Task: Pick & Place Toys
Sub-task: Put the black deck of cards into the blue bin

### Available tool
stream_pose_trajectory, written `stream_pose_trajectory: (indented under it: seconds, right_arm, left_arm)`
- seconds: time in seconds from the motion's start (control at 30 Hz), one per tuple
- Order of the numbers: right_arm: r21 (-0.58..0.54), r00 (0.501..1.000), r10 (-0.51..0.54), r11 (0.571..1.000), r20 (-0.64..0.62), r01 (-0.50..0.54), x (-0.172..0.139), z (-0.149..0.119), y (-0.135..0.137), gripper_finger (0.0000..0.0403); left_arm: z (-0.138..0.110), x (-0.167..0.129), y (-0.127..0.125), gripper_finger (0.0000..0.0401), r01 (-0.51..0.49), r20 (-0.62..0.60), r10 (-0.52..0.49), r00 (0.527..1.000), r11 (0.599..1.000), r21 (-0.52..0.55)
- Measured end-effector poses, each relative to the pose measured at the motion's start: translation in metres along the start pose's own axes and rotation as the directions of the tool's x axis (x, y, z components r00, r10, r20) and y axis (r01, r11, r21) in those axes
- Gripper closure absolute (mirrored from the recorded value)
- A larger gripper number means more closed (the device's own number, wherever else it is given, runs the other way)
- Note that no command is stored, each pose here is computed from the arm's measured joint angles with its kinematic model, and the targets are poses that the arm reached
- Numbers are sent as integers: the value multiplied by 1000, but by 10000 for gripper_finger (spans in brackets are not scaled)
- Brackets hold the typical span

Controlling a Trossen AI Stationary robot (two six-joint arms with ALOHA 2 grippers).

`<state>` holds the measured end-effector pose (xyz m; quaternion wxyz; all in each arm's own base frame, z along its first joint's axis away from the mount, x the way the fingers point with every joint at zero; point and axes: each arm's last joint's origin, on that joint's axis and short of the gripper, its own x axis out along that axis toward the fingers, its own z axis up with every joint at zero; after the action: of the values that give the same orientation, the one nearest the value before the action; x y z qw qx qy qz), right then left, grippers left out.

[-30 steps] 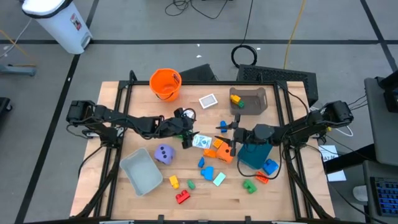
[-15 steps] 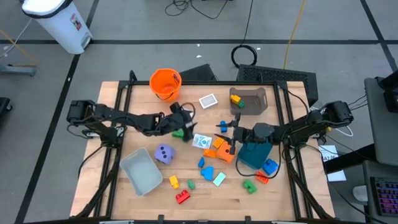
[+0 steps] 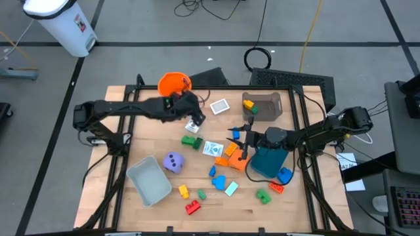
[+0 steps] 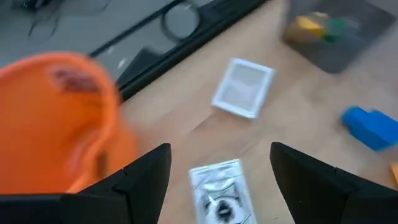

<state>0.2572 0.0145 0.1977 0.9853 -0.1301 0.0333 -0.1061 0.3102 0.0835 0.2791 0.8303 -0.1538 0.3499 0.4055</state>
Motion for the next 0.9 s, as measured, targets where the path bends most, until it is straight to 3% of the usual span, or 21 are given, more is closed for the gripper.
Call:
stream_pose_trajectory:
  seconds: [0.13,0.37,0.7,0.9]
  right_arm:
    - [1,1000,5,1000,-20,-5,0,-2,0,238]
    - [-5,1000,5,1000,-21,-5,0,-2,0,238]
    - [2,999,-23,1000,-36,23,2,-5,-7,238]
    - [27,998,-34,999,-48,35,3,-6,-10,238]
  left_arm:
    - [11,-4,21,123,-52,-111,39,993,992,-112]
    - [14,18,39,123,-38,-224,-13,974,974,-224]
    - [-8,66,22,123,-47,-376,-6,927,990,-133]
    - [-9,73,17,123,-14,-363,-21,932,995,-96]
